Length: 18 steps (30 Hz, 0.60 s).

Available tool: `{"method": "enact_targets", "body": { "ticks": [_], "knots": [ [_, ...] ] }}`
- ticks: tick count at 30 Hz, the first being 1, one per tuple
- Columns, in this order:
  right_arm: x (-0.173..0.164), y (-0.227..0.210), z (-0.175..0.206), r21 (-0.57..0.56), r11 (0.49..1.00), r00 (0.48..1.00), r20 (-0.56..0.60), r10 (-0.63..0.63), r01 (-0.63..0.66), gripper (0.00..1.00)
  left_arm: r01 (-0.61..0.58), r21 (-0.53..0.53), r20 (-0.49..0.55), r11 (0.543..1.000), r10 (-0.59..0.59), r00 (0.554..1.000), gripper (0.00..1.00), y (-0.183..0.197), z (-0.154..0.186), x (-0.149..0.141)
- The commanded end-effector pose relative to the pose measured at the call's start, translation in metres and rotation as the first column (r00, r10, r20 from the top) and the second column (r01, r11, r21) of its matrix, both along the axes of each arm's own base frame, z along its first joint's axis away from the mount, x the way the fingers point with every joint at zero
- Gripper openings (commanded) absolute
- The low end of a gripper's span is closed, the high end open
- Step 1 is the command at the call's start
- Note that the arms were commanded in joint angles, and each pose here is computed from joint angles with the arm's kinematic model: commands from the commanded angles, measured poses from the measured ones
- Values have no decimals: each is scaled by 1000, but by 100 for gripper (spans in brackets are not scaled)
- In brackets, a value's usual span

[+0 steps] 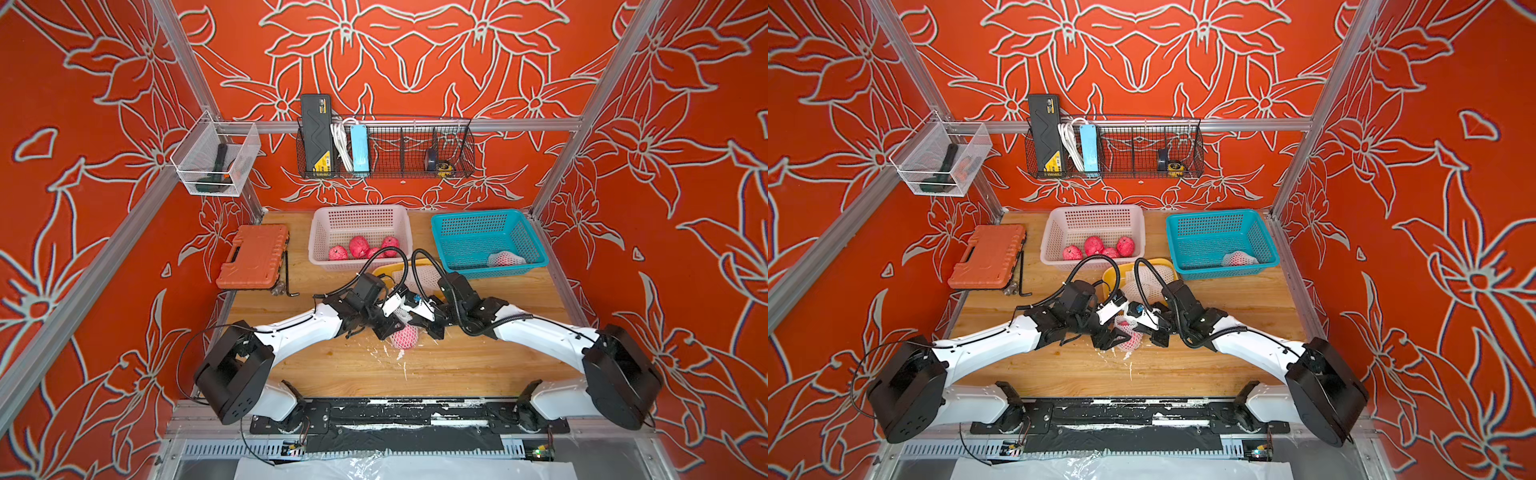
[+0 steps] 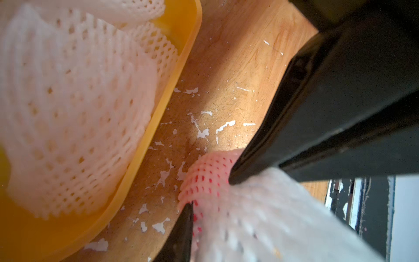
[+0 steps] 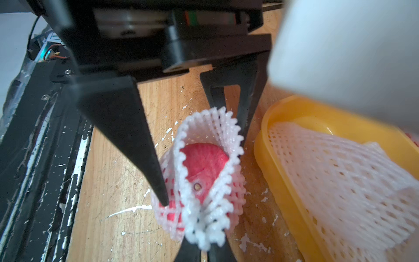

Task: Remove foam nets from apples
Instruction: Remove the foam net from the apple.

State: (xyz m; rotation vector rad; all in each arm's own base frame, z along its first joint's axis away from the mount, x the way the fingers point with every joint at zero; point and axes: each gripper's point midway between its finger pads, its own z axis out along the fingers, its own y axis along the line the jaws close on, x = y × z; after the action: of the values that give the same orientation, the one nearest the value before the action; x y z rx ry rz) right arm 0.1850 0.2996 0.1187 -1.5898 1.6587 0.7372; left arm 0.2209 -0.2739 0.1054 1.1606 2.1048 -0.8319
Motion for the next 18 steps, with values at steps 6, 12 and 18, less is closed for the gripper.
{"method": "enact_targets", "body": {
  "ticks": [6,12,18],
  "knots": [
    [3,5,15,22,1000,1000,26,10,-11,13,56,-41,-10,998,-56,998,33,-13,7,-2],
    [7,-6,9,-19,999,998,54,-35,36,29,53,-54,5,997,-53,999,20,-14,14,-1],
    [5,-13,2,-35,998,997,49,-58,59,60,47,-78,35,996,-44,998,17,-14,24,-1]
  ]
}}
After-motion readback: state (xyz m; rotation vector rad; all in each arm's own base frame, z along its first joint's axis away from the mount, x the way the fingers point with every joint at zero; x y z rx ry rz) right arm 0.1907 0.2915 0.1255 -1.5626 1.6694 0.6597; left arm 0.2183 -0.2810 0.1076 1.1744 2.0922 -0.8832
